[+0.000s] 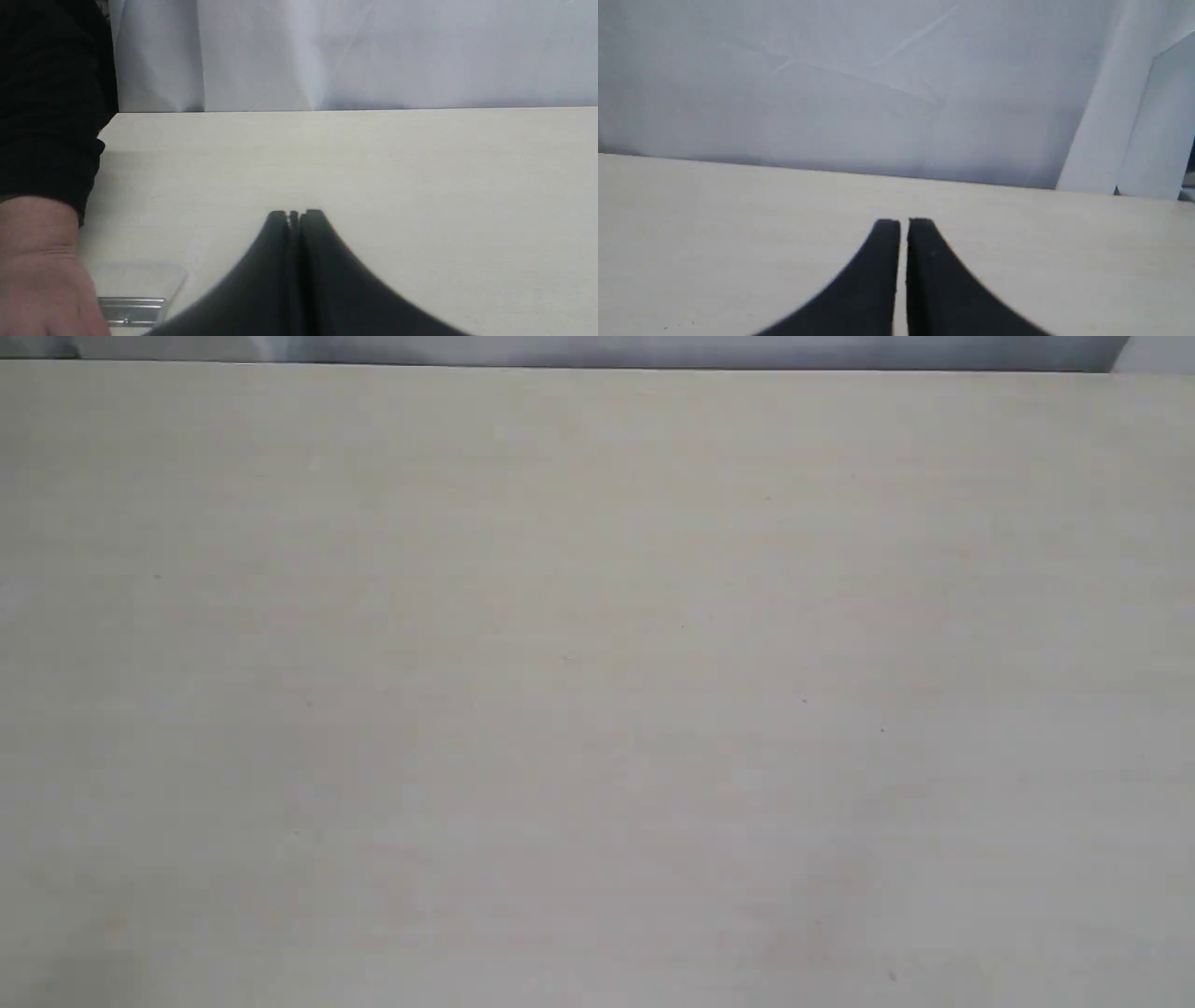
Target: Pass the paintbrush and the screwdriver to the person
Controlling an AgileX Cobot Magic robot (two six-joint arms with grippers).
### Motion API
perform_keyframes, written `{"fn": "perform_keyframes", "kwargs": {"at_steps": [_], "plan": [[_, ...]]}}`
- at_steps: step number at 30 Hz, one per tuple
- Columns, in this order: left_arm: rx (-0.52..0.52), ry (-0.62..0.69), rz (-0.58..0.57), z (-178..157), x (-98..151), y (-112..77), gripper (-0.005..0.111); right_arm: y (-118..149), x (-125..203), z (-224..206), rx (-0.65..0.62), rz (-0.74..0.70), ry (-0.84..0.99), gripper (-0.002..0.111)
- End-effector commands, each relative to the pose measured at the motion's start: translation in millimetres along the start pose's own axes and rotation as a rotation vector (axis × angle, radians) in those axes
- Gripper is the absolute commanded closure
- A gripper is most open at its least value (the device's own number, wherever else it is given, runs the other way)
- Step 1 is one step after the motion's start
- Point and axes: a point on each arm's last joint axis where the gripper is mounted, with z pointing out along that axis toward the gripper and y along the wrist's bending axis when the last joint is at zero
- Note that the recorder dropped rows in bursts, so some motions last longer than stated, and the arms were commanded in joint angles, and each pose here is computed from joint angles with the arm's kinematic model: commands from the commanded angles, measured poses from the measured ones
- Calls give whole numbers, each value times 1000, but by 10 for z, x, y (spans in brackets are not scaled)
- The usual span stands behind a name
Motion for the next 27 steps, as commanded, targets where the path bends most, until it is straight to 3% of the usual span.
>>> {"fn": "perform_keyframes", "kwargs": {"at_steps": [1, 12, 18, 27], "plan": [[9, -8, -1, 0, -1, -5, 107, -4, 50, -7, 10, -9, 3, 104], [10, -6, -5, 0, 1, -6, 107, 62, 137, -47, -53, 4, -28, 104], [10, -6, -5, 0, 1, -6, 107, -1, 294, -102, 32, -18, -62, 104], [10, -6, -5, 0, 1, -6, 107, -67, 403, -184, 111, -57, 33, 104]]}}
